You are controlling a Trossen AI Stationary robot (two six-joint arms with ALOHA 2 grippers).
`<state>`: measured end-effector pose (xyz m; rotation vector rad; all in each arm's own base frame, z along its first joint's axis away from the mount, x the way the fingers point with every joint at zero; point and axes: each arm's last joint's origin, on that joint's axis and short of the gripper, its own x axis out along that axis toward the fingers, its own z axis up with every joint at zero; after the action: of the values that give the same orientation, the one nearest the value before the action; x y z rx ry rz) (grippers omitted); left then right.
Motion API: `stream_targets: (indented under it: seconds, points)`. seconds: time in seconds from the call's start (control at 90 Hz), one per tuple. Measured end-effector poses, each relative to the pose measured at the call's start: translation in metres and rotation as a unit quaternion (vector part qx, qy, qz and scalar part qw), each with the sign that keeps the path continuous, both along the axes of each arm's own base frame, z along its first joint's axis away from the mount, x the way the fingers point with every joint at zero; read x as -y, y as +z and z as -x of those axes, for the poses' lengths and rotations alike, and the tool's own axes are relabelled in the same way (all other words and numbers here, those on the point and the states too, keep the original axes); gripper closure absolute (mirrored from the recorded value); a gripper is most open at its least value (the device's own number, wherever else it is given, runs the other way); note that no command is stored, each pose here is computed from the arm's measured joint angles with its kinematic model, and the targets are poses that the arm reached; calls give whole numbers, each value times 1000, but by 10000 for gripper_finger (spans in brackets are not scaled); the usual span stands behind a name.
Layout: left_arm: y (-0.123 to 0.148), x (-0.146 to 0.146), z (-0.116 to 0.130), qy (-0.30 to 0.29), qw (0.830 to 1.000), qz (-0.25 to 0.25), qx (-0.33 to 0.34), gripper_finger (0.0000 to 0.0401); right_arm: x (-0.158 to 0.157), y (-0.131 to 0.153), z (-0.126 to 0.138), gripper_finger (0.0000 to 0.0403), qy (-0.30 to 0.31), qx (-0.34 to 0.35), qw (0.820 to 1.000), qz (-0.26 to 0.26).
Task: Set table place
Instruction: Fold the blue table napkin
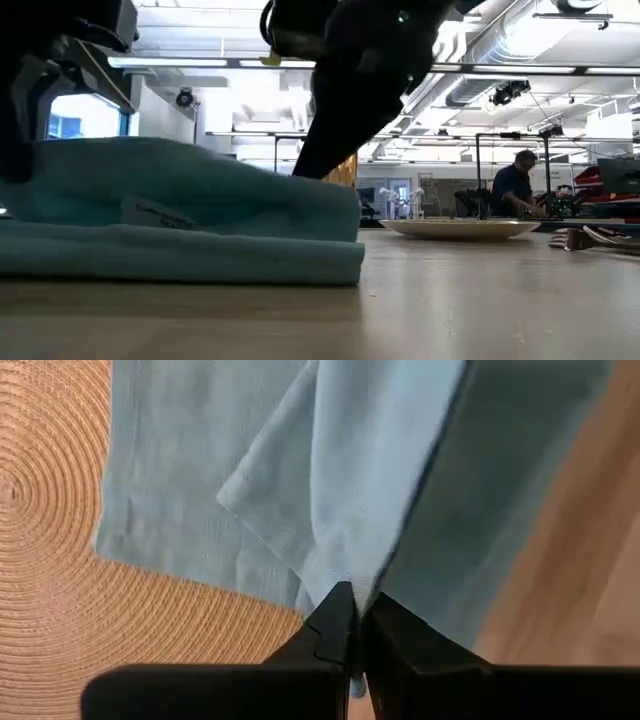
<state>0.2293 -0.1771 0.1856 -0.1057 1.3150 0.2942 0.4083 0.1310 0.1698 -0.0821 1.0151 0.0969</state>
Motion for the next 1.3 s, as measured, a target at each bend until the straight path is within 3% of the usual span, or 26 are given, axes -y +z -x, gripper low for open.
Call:
stream_targets:
  seconds: [0.278,0.444,0.544,0.656,0.878,1.1,1.3]
  points:
    - [0,2,-2,0,1000,8,11,401,-15,8,3,250,44,-11,999,0]
    - [1,3,-4,1,1000,14,19,401,-11,2,7,241,-40,-33,998,-31]
    - [1,3,-4,1,1000,12,21,401,-2,-3,7,248,-95,-40,994,-43]
    - [1,2,-4,2,1000,11,21,401,2,-7,6,259,-116,-34,991,-57]
    - [1,3,-4,1,1000,12,22,401,-2,-10,2,302,-92,-18,992,-79]
    - [1,3,-4,2,1000,12,22,401,-10,-11,5,392,-80,-19,994,-70]
    - [1,3,-4,7,1000,13,23,401,-20,-10,9,401,-32,-32,995,-84]
